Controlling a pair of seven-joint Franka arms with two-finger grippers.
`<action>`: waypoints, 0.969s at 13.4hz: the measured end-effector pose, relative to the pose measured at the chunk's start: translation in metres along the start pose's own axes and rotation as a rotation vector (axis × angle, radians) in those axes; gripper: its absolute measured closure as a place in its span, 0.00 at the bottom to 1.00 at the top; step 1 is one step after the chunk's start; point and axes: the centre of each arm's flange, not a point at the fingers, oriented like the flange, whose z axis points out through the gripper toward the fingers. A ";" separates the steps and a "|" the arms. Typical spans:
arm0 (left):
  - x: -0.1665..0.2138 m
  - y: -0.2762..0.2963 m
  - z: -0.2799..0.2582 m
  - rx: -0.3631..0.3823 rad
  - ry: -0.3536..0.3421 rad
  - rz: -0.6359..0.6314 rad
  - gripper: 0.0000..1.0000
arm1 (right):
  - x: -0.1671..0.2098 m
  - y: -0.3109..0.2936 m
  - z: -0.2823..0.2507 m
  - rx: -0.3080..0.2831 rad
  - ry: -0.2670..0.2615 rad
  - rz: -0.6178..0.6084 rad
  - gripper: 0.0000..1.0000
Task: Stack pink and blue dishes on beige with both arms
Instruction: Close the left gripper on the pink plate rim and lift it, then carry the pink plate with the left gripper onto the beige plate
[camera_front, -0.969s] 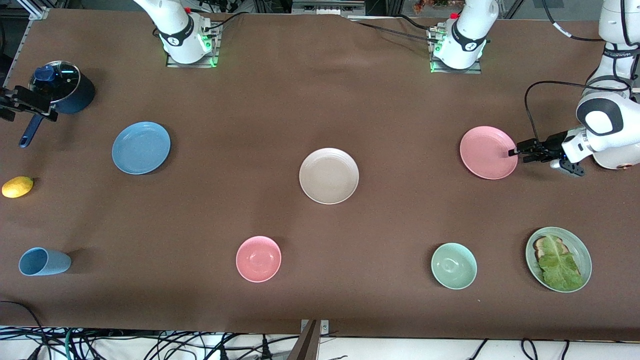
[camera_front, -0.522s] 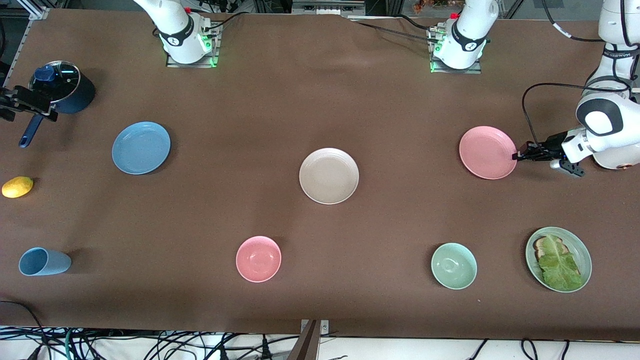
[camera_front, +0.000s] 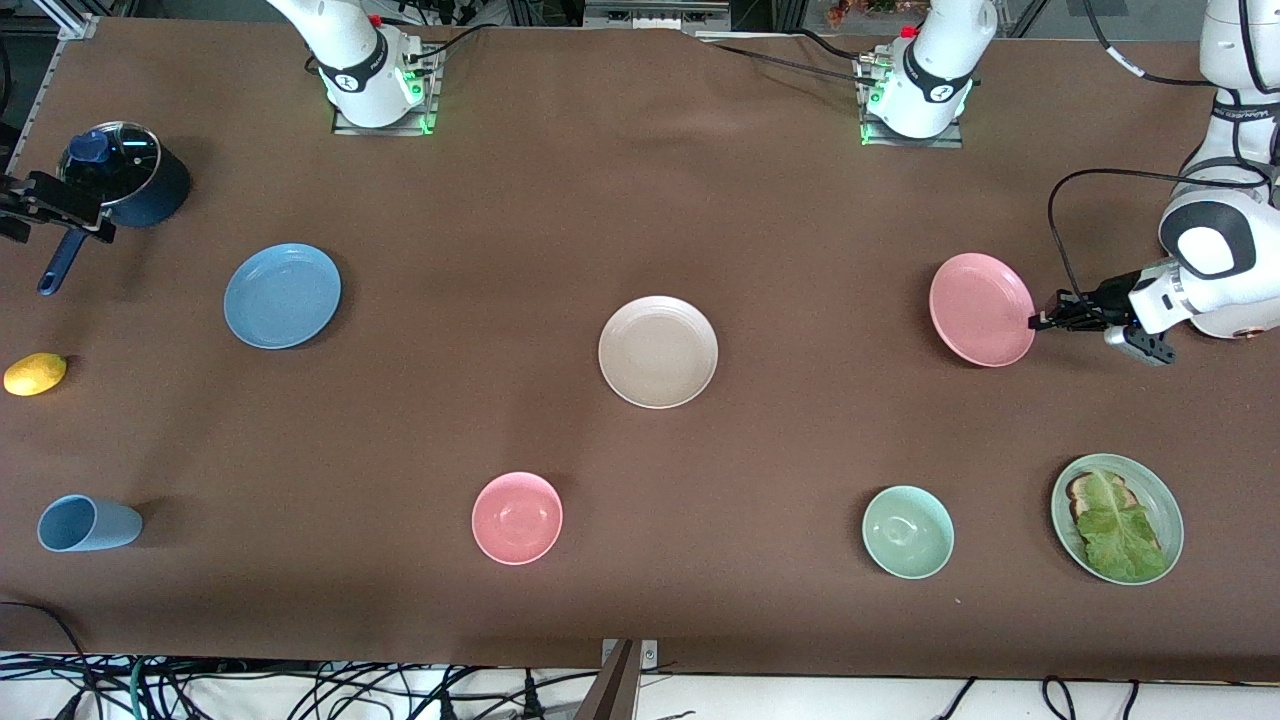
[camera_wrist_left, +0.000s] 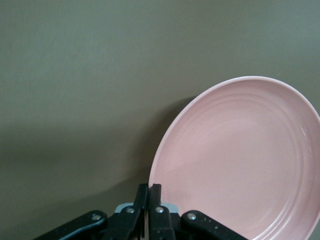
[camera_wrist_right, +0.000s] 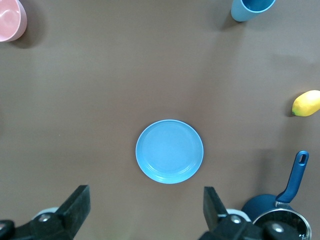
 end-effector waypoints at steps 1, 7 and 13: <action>0.013 0.005 -0.014 0.002 -0.012 0.009 0.96 | 0.000 0.000 0.000 0.000 0.000 0.000 0.00; 0.082 0.105 -0.066 0.057 -0.069 -0.054 0.96 | 0.000 0.000 0.000 0.000 0.000 0.000 0.00; 0.084 0.164 -0.022 0.095 -0.077 -0.097 0.96 | 0.000 0.000 0.000 0.000 0.000 0.000 0.00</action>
